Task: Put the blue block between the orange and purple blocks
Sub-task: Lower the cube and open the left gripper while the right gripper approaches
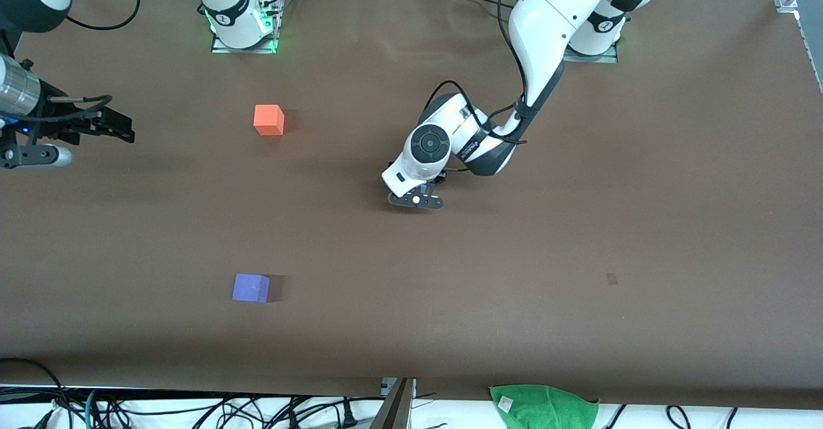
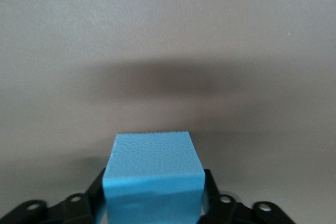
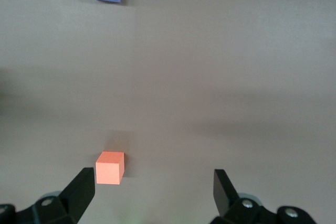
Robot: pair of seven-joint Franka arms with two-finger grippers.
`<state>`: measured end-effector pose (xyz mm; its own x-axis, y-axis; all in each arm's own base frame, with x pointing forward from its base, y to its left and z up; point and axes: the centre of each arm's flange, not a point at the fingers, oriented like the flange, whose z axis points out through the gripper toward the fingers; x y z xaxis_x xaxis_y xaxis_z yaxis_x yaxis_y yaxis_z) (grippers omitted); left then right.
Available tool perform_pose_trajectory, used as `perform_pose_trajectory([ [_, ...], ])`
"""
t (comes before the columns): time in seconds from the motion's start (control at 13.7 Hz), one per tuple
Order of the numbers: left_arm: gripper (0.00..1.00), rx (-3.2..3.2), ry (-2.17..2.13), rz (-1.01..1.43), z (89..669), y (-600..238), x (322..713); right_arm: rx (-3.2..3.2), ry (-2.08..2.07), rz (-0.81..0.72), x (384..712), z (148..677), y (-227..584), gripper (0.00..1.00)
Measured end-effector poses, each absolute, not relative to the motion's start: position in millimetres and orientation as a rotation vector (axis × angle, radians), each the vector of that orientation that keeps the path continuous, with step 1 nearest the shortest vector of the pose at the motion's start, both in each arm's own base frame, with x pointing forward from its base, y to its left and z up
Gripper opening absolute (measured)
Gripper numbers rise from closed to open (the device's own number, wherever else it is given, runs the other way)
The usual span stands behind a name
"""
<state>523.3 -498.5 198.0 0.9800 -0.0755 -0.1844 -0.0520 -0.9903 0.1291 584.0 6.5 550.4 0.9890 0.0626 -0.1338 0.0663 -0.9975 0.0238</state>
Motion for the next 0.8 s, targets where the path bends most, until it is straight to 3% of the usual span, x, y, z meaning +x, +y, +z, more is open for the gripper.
perform_pose_trajectory([
  [0.15, 1.0, 3.006, -0.074, -0.291, 209.6, -497.5, 528.7, 3.103, 0.101, -0.242, 589.9, 535.5, 6.3, 1.0],
  [0.36, 1.0, 3.022, -0.06, -0.311, 251.2, -489.5, 537.3, 3.102, 0.106, -0.27, 595.3, 521.7, 8.0, 1.0],
  [0.8, 1.0, 3.057, 0.009, -0.303, 393.5, -421.7, 561.1, 3.124, -0.003, -0.234, 604.5, 504.7, 71.6, 1.0],
])
